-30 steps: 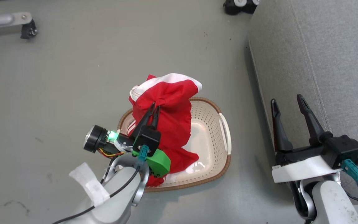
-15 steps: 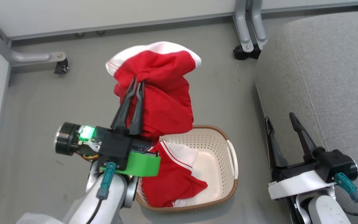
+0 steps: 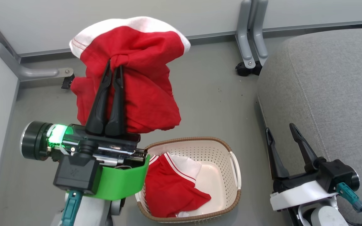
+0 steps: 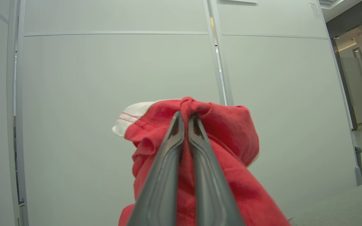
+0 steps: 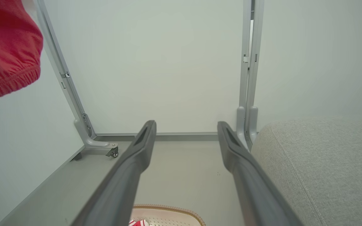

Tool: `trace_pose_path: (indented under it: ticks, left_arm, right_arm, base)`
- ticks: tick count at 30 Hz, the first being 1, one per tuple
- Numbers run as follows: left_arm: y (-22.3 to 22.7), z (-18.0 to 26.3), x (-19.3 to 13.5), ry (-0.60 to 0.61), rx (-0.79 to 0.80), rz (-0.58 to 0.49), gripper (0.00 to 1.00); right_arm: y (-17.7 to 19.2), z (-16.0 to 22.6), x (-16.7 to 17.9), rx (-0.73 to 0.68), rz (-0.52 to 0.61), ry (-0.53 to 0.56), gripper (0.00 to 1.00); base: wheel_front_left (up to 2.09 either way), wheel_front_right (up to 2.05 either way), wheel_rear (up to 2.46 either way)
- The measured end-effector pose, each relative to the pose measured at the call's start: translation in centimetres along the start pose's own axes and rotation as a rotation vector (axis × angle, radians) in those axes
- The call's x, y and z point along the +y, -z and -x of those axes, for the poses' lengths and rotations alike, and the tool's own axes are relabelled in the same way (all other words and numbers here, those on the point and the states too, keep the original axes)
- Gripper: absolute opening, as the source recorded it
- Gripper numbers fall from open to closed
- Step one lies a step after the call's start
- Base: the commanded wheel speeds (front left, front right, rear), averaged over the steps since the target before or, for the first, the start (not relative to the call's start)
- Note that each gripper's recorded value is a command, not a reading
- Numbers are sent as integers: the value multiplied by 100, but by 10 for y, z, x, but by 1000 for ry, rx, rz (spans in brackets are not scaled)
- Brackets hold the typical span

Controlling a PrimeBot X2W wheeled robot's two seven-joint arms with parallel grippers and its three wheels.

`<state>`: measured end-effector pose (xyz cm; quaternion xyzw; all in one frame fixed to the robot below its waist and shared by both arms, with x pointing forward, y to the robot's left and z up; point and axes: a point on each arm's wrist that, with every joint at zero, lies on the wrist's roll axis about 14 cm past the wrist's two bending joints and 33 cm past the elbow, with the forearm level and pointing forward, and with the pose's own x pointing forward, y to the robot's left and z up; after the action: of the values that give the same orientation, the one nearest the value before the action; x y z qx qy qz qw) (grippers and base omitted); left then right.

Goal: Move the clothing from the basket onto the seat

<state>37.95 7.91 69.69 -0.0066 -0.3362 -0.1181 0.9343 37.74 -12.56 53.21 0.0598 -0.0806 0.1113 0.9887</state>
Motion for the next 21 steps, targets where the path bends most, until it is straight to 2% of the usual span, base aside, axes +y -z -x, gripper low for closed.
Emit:
trace_pose_path:
  ticks: [10,15,21]
  left_arm:
    - [-24,-3,-23,83,-65,96,0]
    - [-15,2,-50,191,-29,162,0]
    - [-9,5,-62,226,-8,214,0]
  right_arm:
    - [1,4,2,6,1,-4,100]
    - [0,5,2,3,1,-3,100]
    - [1,7,-1,8,0,8,100]
  base:
    - [0,0,0]
    - [0,0,0]
    - [0,0,0]
